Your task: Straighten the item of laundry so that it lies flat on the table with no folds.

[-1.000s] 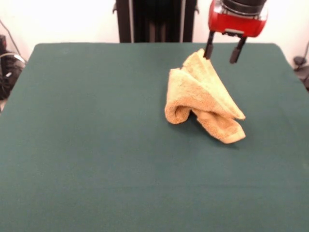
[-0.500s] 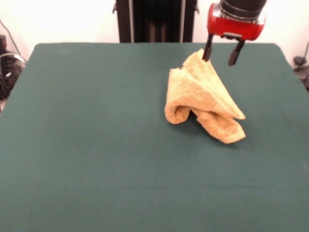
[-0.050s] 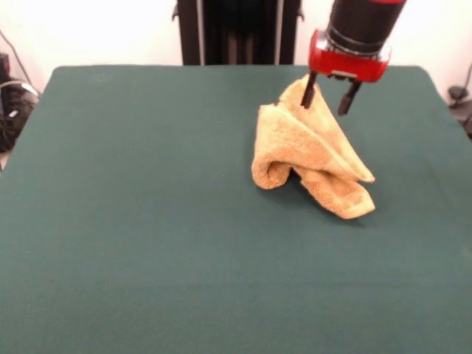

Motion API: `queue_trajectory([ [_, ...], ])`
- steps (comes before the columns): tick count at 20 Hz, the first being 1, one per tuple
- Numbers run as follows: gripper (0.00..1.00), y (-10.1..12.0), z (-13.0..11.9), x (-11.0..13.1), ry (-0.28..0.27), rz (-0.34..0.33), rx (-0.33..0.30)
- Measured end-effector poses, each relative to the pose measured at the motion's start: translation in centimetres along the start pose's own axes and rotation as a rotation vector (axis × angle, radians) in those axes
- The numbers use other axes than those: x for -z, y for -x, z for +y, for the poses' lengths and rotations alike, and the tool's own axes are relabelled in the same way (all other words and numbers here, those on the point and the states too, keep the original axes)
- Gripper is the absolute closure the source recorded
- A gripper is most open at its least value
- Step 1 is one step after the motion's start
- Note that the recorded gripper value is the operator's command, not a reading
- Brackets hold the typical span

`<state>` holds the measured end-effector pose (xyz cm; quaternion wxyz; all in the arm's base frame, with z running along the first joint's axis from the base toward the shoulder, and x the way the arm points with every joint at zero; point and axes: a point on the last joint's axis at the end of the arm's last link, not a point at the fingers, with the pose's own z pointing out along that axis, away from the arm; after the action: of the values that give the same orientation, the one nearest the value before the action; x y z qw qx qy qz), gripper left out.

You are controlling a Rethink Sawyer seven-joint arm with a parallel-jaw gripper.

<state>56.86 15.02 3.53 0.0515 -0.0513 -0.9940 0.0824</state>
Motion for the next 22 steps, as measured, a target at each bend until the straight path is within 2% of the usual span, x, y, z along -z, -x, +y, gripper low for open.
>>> queue_trajectory([
  [6, 0.0, -2.1, -0.1, -3.6, -0.018, -0.027, -0.032],
  [9, 0.0, -3.1, 0.1, -4.7, -0.025, -0.019, -0.049],
  [12, 0.0, -4.2, 0.4, -5.5, -0.029, 0.003, -0.056],
  [18, 0.0, -4.7, 1.4, -5.9, -0.029, 0.011, -0.052],
  [19, 1.0, -4.9, 1.8, -6.2, -0.027, 0.017, -0.058],
  [22, 1.0, -5.0, 1.9, -6.2, -0.026, 0.019, -0.061],
])
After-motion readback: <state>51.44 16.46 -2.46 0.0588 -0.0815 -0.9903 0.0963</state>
